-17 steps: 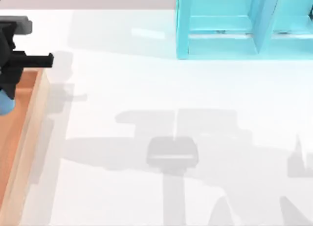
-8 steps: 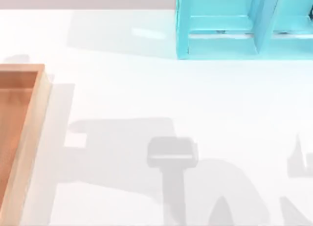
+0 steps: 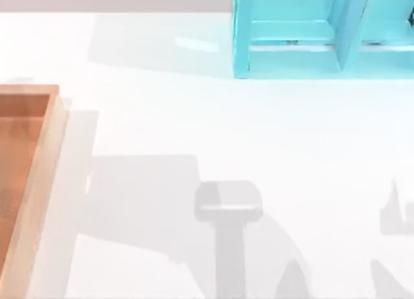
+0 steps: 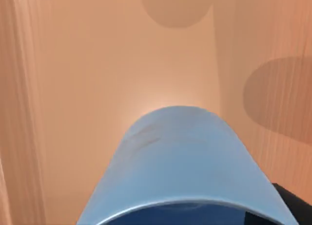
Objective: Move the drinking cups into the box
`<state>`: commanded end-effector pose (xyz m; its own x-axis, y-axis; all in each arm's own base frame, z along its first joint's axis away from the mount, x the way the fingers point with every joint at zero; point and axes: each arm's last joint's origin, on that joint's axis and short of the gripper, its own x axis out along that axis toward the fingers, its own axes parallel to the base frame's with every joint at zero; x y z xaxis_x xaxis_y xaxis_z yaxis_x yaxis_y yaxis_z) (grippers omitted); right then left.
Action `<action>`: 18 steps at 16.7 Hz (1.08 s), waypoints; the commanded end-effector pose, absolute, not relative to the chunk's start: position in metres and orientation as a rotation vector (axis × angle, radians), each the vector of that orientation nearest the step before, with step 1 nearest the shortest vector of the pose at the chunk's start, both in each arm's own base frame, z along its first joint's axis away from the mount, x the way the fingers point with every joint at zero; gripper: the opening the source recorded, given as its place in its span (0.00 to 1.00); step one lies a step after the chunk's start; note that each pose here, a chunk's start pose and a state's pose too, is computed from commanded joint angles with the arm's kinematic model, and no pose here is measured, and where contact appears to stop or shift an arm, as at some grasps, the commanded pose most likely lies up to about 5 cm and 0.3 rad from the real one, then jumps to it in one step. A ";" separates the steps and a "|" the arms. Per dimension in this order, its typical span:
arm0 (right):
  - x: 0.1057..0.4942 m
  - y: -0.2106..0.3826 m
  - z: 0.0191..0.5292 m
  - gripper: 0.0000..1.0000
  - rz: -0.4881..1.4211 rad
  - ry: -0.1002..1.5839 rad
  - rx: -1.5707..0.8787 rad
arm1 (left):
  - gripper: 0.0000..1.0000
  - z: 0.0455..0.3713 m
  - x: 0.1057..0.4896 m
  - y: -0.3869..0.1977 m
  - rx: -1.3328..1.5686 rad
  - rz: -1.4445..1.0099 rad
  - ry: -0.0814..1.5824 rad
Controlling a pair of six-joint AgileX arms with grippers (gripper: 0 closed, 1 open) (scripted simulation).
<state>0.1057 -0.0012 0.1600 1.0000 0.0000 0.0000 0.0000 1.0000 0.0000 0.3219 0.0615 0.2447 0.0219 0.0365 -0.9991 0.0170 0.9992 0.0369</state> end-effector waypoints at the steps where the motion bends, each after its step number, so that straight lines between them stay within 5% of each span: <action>1: 0.106 -0.001 0.160 1.00 0.000 0.000 0.000 | 0.00 0.235 0.322 0.063 0.042 0.013 1.552; 8: 0.106 -0.001 0.160 1.00 0.000 0.000 0.000 | 0.00 0.213 0.320 0.066 0.042 0.010 1.559; 18: 0.106 -0.001 0.160 1.00 0.000 0.000 0.000 | 0.75 0.213 0.320 0.066 0.042 0.010 1.559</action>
<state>0.1057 -0.0012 0.1600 1.0000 0.0000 0.0000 0.0000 1.0000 0.0000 0.3199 0.0660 0.2134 0.0120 0.0330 -0.9994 0.0199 0.9993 0.0332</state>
